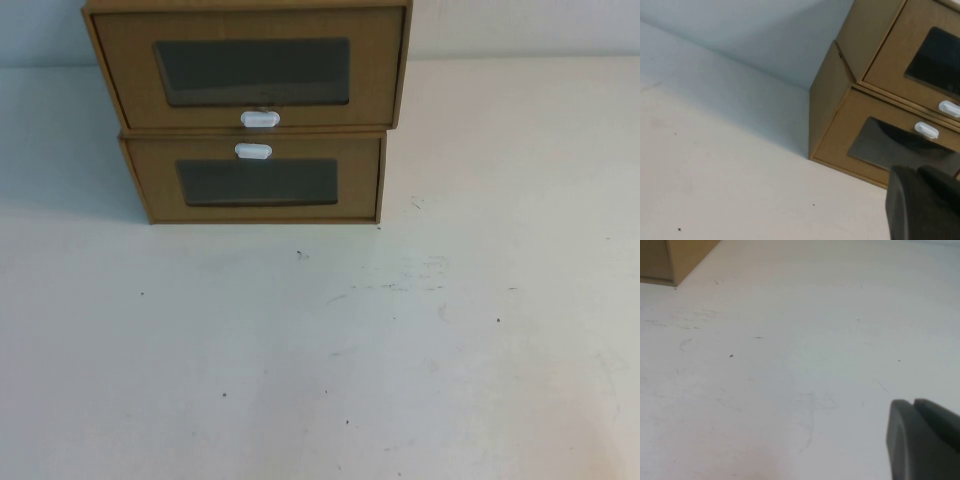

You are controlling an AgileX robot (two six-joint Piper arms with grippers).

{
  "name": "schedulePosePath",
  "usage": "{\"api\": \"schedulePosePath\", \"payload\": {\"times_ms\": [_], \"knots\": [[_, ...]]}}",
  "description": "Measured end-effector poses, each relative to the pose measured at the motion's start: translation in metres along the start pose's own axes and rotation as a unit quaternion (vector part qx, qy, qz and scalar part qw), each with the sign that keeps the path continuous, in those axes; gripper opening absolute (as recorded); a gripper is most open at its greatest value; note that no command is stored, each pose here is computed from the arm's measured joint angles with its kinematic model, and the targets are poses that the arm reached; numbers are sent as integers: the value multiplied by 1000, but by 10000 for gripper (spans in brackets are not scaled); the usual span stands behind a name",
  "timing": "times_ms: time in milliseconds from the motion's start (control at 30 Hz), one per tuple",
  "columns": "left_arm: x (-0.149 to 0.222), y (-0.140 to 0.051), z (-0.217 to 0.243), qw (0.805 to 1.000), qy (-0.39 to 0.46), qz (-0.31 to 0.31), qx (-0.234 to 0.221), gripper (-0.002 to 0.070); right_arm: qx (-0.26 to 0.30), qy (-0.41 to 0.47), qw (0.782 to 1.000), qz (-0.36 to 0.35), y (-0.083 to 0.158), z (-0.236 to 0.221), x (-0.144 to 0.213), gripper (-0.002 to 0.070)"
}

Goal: Open the shoe box
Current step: 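Pull the top drawer of the cardboard box fully open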

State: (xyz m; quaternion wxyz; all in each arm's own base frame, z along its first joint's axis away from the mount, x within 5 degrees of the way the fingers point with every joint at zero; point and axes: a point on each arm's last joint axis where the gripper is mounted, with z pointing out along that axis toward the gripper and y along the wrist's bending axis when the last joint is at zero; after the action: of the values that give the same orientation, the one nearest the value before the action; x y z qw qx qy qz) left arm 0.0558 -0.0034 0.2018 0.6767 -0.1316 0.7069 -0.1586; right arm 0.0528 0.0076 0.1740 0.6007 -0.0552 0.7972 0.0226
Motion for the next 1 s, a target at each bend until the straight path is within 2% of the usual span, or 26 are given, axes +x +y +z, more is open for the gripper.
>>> {"api": "schedulePosePath", "payload": {"times_ms": [200, 367, 533, 700, 867, 1000], "knots": [[-48, -25, 7, 995, 89, 38, -14, -5, 0, 0, 1000, 0, 0, 0, 0, -14], [-77, -41, 32, 980, 179, 81, -15, -5, 0, 0, 1000, 0, 0, 0, 0, -14], [-111, -67, 62, 963, 234, 127, 40, -5, 0, 0, 1000, 0, 0, 0, 0, -14], [-156, -99, 111, 940, 267, 175, 118, -5, 0, 0, 1000, 0, 0, 0, 0, -14], [-203, -127, 170, 933, 259, 182, 172, -5, 0, 0, 1000, 0, 0, 0, 0, -15], [-230, -144, 219, 917, 274, 195, 213, -5, 0, 0, 1000, 0, 0, 0, 0, -15]]}}
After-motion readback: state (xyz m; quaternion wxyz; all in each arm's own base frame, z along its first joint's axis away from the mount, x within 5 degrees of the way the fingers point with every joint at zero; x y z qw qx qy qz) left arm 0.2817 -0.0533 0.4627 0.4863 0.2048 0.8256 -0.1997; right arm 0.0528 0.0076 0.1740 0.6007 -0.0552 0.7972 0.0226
